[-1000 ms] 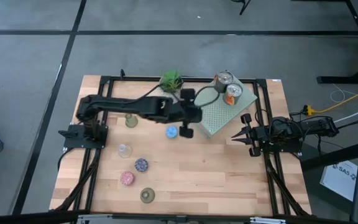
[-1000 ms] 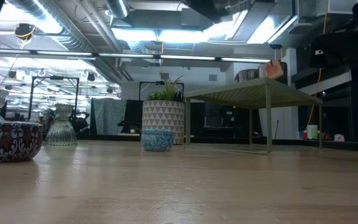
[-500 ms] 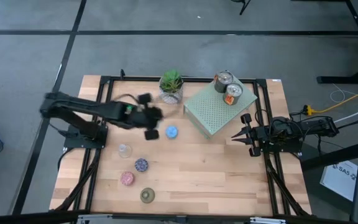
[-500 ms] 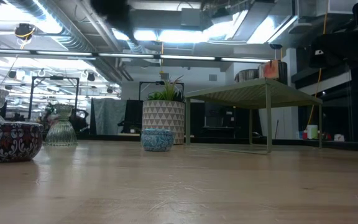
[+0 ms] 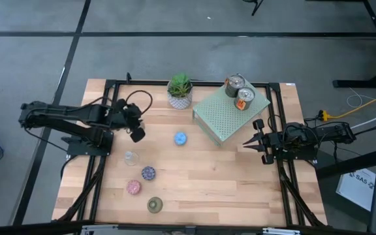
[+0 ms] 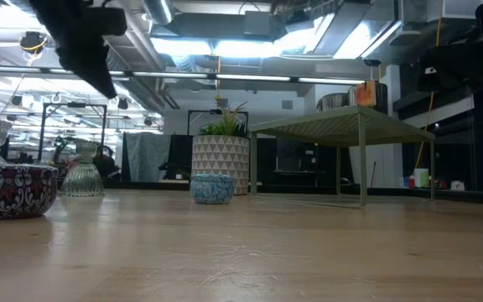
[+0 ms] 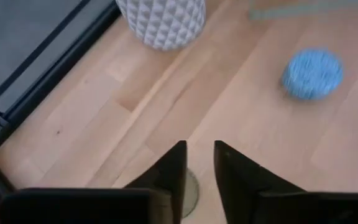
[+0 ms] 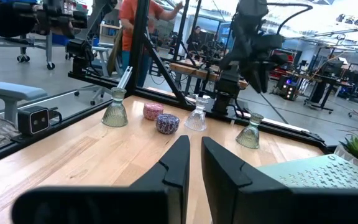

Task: Pick & Place candle stick holders
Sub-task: Put the top green candle holder on the shelf

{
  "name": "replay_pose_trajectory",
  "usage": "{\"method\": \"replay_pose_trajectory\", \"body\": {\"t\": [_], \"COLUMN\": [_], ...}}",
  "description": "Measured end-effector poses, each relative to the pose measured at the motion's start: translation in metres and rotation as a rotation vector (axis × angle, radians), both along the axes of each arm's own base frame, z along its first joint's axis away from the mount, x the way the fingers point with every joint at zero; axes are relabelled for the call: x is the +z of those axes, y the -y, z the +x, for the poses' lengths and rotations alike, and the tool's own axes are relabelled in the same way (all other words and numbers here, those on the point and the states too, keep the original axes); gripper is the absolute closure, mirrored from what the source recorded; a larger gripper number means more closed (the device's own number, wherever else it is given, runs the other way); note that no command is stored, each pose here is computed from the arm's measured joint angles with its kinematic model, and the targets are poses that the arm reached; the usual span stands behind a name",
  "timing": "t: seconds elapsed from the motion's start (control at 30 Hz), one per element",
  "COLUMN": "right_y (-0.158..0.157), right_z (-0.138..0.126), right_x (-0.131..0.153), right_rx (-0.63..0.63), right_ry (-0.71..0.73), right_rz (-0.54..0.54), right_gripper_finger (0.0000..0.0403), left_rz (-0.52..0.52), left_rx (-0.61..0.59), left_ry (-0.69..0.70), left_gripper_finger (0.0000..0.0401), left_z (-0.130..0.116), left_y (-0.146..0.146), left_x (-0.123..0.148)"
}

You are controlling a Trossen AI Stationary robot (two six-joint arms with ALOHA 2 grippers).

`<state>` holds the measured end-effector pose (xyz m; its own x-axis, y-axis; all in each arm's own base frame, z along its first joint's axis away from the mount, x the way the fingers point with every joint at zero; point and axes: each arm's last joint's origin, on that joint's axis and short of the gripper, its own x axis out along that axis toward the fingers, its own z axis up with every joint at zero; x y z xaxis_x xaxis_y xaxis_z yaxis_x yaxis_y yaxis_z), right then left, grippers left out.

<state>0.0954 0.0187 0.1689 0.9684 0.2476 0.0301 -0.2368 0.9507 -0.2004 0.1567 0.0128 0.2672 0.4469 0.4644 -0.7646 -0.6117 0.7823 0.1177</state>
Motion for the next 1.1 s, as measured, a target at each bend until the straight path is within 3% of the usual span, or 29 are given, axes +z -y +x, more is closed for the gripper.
{"method": "replay_pose_trajectory", "body": {"t": [0.2, 0.4, 0.83, 1.1], "right_y": [0.0, 0.0, 0.0, 0.0], "right_z": [0.0, 0.0, 0.0, 0.0], "right_x": [0.0, 0.0, 0.0, 0.0], "right_rx": [-0.002, -0.002, -0.001, -0.001], "right_ry": [0.0, 0.0, 0.0, 0.0], "right_rz": [0.0, 0.0, 0.0, 0.0], "right_gripper_finger": [0.0359, 0.0359, 0.0359, 0.0359], "left_rz": [-0.031, -0.069, -0.103, -0.248], "left_rx": [-0.051, -0.015, 0.092, 0.211], "left_ry": [-0.124, -0.237, -0.42, -0.472], "left_gripper_finger": [0.0257, 0.0225, 0.0232, 0.0244], "left_z": [0.006, 0.013, 0.03, 0.031], "left_y": [-0.002, -0.006, -0.025, -0.038], "left_x": [-0.011, -0.024, -0.052, -0.065]}}
